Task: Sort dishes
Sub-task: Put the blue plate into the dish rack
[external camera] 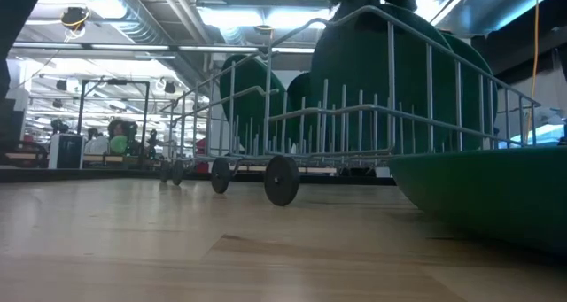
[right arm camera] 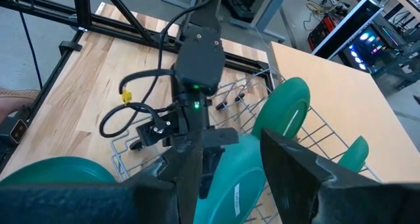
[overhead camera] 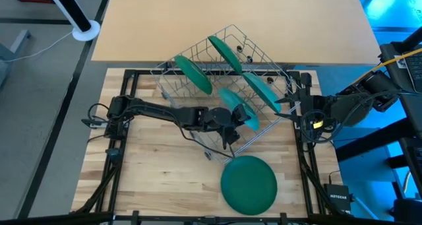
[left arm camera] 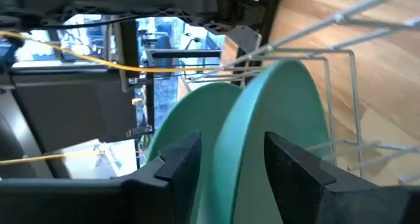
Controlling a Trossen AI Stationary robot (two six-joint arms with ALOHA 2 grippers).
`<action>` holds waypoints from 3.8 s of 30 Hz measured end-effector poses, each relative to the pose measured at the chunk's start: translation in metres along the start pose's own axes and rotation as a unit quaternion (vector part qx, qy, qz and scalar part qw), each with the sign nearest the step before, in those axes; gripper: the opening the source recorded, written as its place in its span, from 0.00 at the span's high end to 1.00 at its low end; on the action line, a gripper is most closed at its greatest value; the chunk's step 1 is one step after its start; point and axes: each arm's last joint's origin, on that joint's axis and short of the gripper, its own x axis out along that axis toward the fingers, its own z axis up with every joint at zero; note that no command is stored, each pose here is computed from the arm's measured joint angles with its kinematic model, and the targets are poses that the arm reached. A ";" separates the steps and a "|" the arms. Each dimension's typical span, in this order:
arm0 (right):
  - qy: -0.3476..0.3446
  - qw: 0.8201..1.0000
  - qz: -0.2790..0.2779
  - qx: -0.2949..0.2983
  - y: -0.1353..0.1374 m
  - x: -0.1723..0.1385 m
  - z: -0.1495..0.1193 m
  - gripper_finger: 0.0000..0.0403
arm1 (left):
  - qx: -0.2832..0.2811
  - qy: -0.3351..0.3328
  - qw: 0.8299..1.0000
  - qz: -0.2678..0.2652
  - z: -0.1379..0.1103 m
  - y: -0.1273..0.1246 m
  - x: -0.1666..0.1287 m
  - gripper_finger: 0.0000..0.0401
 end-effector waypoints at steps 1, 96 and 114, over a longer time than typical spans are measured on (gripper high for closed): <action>0.000 1.000 0.000 0.000 0.000 0.000 0.000 0.61 | -0.005 -0.001 1.000 0.004 0.002 0.000 -0.001 0.61; 0.174 0.946 0.240 0.126 0.078 0.073 0.016 0.61 | -0.928 0.213 0.275 -0.132 0.183 -0.181 -0.058 0.61; 0.172 0.948 0.237 0.122 0.078 0.073 0.016 0.61 | -0.929 0.225 0.269 -0.119 0.167 -0.182 -0.036 0.61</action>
